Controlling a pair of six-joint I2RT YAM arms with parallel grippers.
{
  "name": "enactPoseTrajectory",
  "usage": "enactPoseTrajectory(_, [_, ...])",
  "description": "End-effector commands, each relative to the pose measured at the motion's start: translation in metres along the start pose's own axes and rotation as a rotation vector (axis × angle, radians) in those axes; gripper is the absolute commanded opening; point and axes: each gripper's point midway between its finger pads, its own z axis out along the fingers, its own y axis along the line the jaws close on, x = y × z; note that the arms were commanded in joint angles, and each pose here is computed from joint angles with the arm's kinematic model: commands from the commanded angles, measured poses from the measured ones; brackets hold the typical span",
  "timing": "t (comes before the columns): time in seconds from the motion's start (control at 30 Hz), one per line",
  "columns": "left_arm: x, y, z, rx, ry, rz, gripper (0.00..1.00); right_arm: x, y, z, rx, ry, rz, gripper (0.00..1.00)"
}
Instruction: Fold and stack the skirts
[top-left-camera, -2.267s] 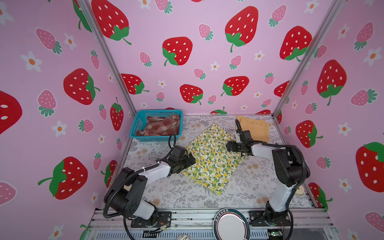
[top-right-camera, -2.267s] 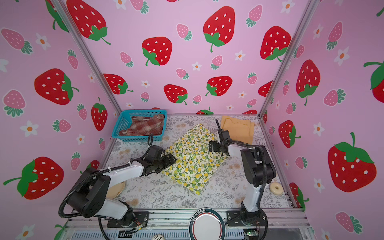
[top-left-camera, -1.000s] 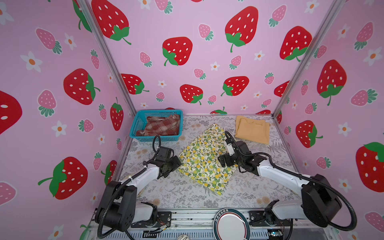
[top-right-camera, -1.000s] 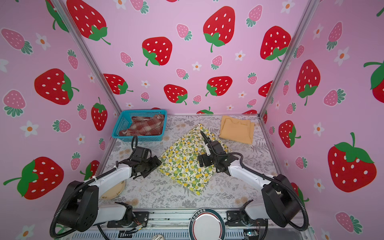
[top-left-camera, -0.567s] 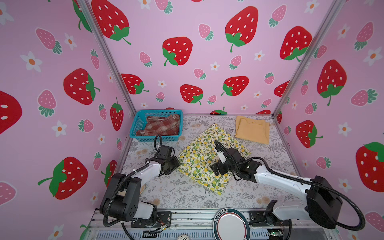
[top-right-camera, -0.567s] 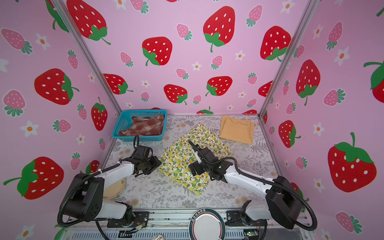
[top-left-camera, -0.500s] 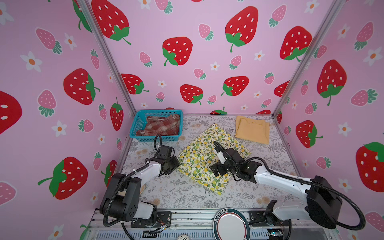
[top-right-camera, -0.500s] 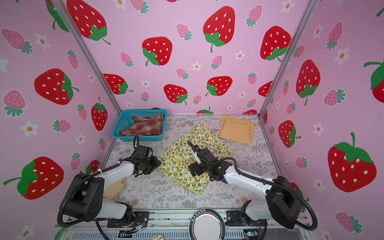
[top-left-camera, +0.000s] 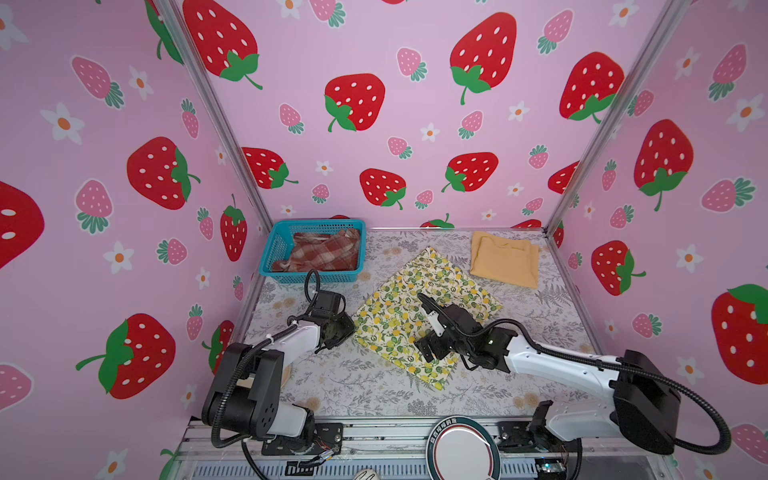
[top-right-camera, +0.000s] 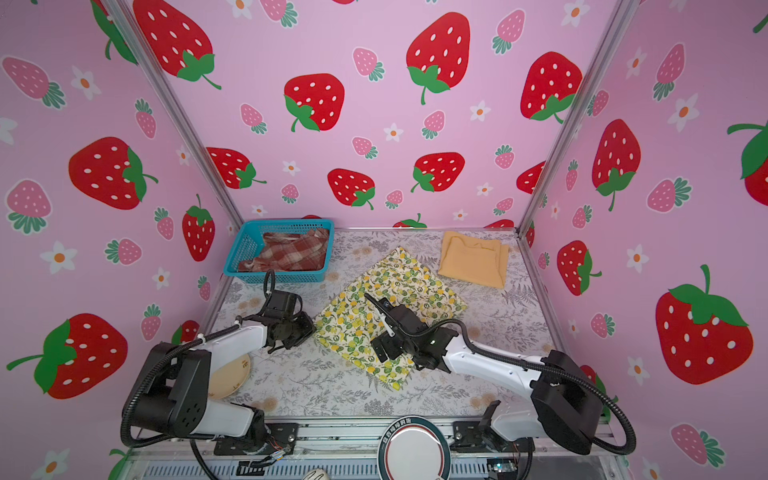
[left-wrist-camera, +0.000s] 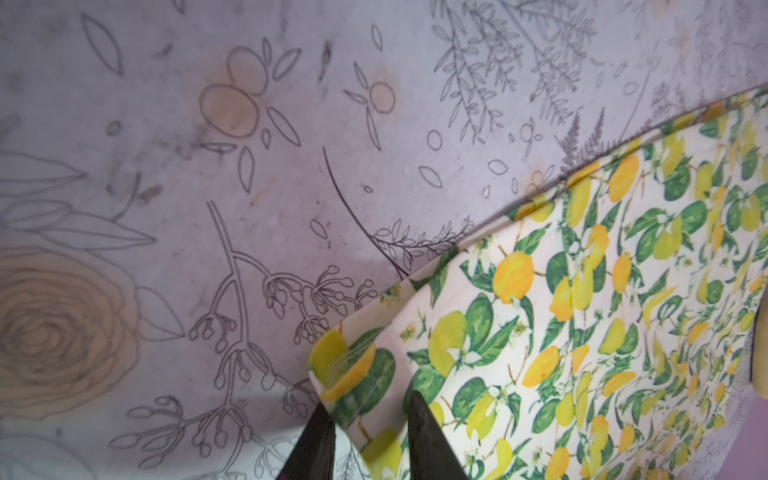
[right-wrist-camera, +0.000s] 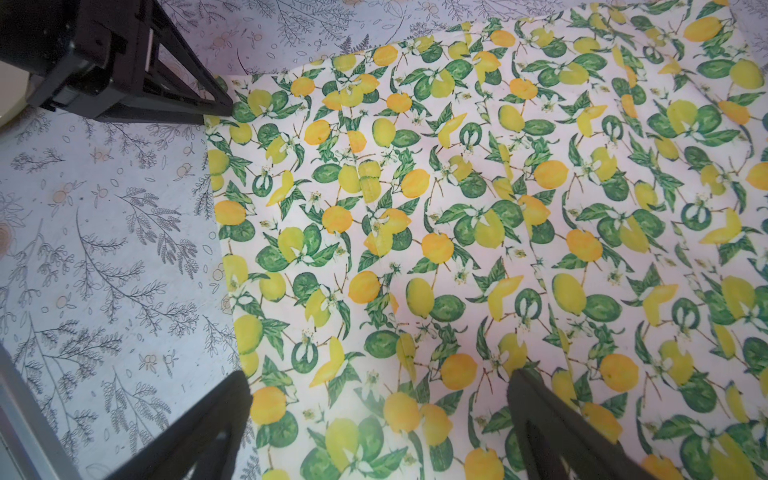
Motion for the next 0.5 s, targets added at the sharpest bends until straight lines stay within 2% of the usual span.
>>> enactPoseTrajectory(0.0, [0.002,0.009,0.004,-0.042,0.018,-0.003,0.29,-0.005,0.004,-0.001,0.006,-0.003,-0.004,1.0])
enactPoseTrajectory(0.03, [0.001,0.01,0.005,-0.043,0.019,-0.003,0.23,-0.004,0.005,-0.001,0.004,-0.004,-0.004,1.0])
enactPoseTrajectory(0.07, [0.002,0.011,0.005,-0.051,0.025,-0.007,0.13,-0.003,0.005,-0.001,0.003,-0.001,-0.004,1.0])
enactPoseTrajectory(0.27, [-0.003,0.007,0.007,-0.054,0.027,0.002,0.09,0.0,0.013,-0.002,0.003,0.004,-0.033,1.0])
enactPoseTrajectory(0.3, [-0.004,0.006,0.006,-0.053,0.027,0.003,0.0,0.001,0.015,-0.002,0.0,0.006,-0.04,1.0])
enactPoseTrajectory(0.47, [-0.013,-0.008,-0.005,-0.025,0.014,0.014,0.0,0.013,0.021,-0.002,0.007,0.026,-0.062,1.0])
